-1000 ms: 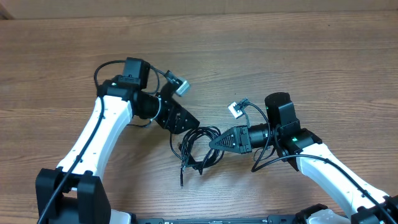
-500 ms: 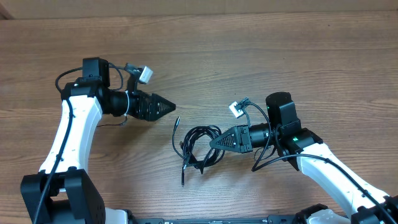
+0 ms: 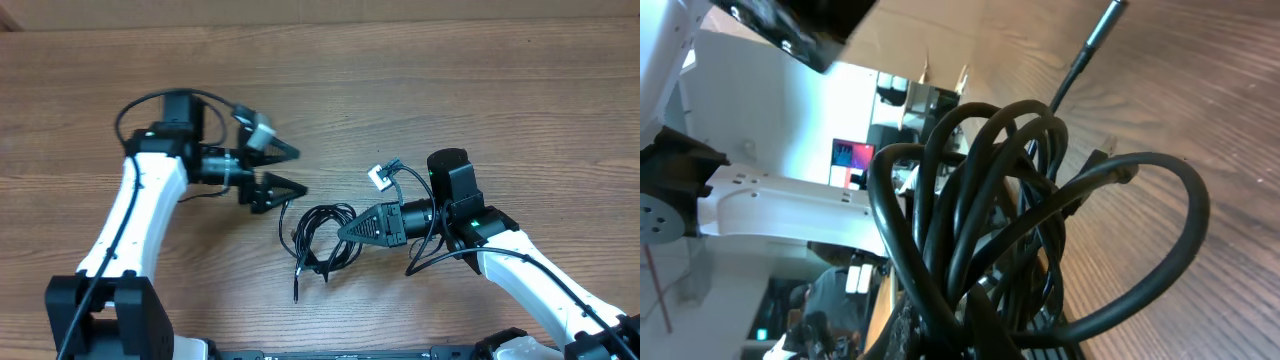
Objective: Untangle cables
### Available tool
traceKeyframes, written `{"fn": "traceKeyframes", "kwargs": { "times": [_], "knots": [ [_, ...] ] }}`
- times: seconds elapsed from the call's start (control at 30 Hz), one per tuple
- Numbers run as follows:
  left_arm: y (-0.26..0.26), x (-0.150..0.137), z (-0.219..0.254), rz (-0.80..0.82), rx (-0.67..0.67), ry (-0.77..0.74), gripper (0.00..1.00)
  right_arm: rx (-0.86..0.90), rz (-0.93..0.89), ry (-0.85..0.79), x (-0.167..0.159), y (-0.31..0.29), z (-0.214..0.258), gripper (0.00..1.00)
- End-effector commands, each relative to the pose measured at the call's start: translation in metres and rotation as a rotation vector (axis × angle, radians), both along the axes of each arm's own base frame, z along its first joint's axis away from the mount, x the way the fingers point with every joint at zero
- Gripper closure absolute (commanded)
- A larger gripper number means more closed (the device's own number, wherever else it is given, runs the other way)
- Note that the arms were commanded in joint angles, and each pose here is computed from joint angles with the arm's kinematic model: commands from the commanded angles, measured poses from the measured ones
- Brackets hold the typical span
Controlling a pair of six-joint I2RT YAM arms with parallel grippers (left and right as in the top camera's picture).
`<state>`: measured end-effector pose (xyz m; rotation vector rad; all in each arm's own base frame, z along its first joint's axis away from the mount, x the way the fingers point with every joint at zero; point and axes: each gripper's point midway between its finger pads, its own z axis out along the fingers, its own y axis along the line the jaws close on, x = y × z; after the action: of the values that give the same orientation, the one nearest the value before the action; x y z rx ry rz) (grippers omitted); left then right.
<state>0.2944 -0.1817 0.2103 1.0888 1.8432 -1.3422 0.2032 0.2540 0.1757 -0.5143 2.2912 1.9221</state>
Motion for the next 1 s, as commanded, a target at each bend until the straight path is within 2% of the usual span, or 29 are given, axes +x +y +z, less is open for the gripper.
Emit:
{"fn": "traceKeyframes", "kwargs": {
  "times": [0.0,0.13,0.3,0.57,0.97],
  "knots": [
    [-0.016,-0.007,-0.002,-0.072,0.063,-0.105,0.11,0.051,0.049,-0.009,-0.007,-0.001,0.013,0.96],
    [-0.027,-0.015,-0.005,-0.111,0.079,-0.104,0.13,0.061,0.061,-0.006,-0.009,-0.001,0.015,0.96],
    [-0.026,-0.023,-0.006,-0.129,0.08,-0.09,0.09,0.069,0.072,-0.004,-0.011,-0.001,0.016,0.96],
    [-0.02,-0.049,-0.011,-0.208,0.102,-0.085,0.13,0.07,0.072,-0.006,-0.011,-0.001,0.017,0.96],
    [-0.018,-0.062,-0.024,-0.223,0.104,-0.037,0.14,0.096,0.103,0.002,-0.016,-0.002,0.021,0.96]
  ]
}}
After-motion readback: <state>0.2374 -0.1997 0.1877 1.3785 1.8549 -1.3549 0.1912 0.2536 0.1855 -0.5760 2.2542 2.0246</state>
